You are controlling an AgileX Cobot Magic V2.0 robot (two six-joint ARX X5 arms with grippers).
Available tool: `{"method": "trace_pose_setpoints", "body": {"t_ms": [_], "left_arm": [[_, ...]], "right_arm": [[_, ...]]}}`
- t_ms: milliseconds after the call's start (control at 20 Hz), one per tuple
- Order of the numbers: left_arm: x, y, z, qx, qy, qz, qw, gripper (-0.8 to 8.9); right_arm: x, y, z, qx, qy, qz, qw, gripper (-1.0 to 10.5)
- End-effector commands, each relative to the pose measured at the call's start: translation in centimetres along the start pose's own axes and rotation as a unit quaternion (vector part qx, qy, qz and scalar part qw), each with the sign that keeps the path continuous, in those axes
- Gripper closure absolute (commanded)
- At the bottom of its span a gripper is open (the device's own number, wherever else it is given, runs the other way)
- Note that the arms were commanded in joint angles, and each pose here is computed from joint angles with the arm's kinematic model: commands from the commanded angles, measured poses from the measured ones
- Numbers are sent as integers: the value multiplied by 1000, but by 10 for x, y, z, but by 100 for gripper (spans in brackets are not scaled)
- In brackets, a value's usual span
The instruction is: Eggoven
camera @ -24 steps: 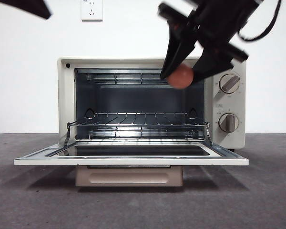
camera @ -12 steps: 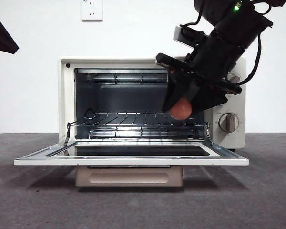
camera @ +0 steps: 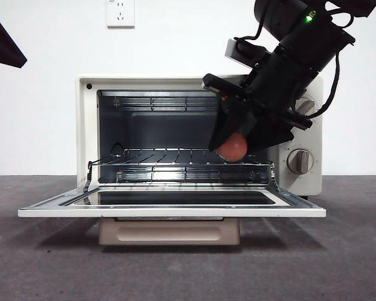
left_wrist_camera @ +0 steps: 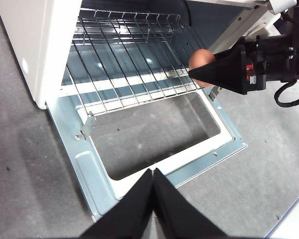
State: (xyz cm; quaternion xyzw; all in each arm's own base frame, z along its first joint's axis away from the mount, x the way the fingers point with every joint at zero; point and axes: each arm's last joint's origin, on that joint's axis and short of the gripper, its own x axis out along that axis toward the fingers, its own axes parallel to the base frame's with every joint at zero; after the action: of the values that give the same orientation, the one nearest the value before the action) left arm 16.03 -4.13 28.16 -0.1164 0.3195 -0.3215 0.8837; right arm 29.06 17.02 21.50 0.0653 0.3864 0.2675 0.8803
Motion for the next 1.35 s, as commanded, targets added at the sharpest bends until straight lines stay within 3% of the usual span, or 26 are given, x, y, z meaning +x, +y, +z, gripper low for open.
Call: {"method": "trace_pose_setpoints", "body": {"t_ms": [50, 350, 850, 1350], "left_arm": [[0, 0, 2, 4, -3, -2, 1000, 807], [0, 0, 2, 5, -3, -2, 1000, 807], [0, 0, 2, 5, -3, -2, 1000, 807], [1, 1, 2, 9, -3, -1, 1000, 807]], "right_arm": [[11, 0, -3, 4, 12, 1, 1000, 716], [10, 1, -1, 11, 5, 3, 1000, 646], [-1, 6, 9, 8, -10, -15, 1000, 645], [-76, 26, 22, -6, -62, 2, 998, 645]]}}
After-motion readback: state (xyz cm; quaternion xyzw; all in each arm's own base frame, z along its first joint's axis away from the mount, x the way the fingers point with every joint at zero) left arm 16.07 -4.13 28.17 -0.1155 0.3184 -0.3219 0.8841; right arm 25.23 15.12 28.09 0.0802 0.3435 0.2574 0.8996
